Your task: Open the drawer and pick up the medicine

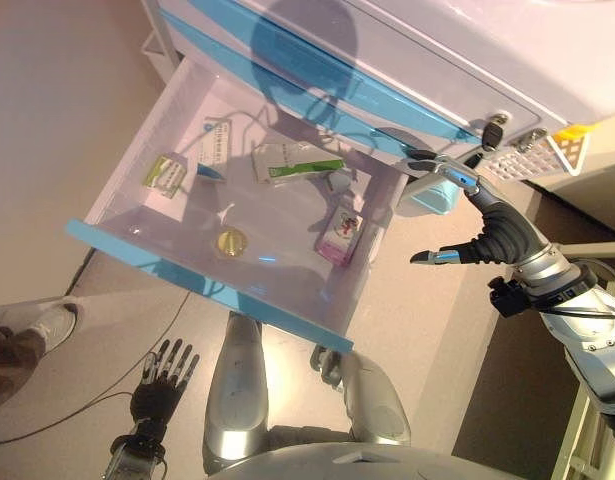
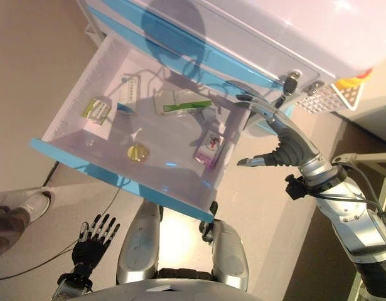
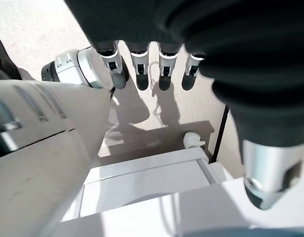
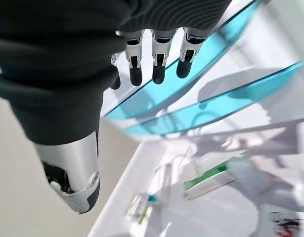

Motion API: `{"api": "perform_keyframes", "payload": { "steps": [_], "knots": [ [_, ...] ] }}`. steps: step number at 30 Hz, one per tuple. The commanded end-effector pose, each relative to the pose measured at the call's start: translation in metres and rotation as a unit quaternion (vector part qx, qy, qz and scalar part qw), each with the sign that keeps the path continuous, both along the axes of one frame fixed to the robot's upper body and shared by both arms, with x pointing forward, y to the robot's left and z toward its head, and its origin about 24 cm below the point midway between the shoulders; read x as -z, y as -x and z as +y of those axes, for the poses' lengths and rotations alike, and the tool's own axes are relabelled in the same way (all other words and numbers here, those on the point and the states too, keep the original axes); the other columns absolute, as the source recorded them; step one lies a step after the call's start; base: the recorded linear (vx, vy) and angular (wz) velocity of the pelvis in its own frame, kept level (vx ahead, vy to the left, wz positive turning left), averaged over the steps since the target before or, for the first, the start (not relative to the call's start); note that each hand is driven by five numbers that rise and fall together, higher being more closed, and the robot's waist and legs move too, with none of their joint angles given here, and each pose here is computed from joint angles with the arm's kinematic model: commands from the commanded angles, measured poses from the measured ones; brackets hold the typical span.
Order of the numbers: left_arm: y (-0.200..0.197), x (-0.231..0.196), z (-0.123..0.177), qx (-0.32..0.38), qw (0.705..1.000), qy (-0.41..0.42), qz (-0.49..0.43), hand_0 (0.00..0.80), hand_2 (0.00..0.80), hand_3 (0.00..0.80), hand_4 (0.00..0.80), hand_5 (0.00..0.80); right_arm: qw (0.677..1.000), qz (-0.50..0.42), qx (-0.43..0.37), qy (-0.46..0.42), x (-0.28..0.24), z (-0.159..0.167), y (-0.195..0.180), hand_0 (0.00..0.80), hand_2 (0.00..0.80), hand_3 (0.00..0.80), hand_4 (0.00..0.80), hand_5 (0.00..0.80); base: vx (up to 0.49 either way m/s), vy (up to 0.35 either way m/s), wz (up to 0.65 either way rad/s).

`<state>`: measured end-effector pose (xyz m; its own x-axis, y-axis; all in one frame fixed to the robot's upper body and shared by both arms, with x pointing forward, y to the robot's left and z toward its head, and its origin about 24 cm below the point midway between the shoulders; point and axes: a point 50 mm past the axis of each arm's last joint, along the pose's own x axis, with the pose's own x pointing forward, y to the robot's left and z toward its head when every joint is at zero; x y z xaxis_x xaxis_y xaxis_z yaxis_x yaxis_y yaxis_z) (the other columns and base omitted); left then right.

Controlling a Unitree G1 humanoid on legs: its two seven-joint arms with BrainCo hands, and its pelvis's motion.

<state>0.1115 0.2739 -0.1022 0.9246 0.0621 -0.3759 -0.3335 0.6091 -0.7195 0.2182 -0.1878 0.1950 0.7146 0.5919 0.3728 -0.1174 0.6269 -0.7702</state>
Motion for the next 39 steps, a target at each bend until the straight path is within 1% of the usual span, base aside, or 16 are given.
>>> {"api": "perform_keyframes", "payload": {
  "steps": [1,5,10,18,24,31,39],
  "knots": [
    [0.018,-0.002,0.006,0.028,0.998,-0.047,0.021,0.0,0.0,0.0,0.0,0.0,0.998,-0.043,-0.045,0.012,-0.015,0.019,0.006,0.0,0.0,0.0,0.0,0.0,-0.012,-0.053,0.16],
    [0.009,-0.005,0.006,0.043,0.996,-0.069,0.024,0.0,0.0,0.0,0.0,0.0,0.996,-0.046,-0.062,0.033,-0.011,0.039,0.0,0.0,0.0,0.0,0.0,0.0,-0.002,-0.038,0.11],
    [-0.001,-0.008,0.006,0.059,0.994,-0.091,0.025,0.0,0.0,0.0,0.0,0.0,0.997,-0.025,-0.054,0.053,-0.006,0.057,-0.016,0.0,0.0,0.0,0.0,0.0,-0.007,-0.014,0.13],
    [-0.009,-0.011,0.007,0.095,0.987,-0.127,0.034,0.0,0.0,0.0,0.0,0.0,0.997,0.004,-0.014,0.073,0.013,0.073,-0.041,0.0,0.0,0.0,0.0,0.0,0.009,-0.011,0.12],
    [-0.014,-0.011,0.003,0.122,0.981,-0.144,0.037,0.0,0.0,0.0,0.0,0.0,0.996,0.032,0.0,0.081,0.026,0.083,-0.058,0.0,0.0,0.0,0.0,0.0,0.015,0.006,0.09],
    [-0.016,-0.011,0.002,0.131,0.98,-0.144,0.038,0.0,0.0,0.0,0.0,0.0,0.989,0.059,0.018,0.133,0.047,0.093,-0.071,0.0,0.0,0.0,0.0,0.0,0.007,0.01,0.06],
    [-0.022,-0.012,0.001,0.139,0.978,-0.149,0.038,0.0,0.0,0.0,0.0,0.0,0.979,0.094,0.014,0.181,0.07,0.108,-0.081,0.0,0.0,0.0,0.0,0.0,0.016,0.001,0.08]
  ]
}}
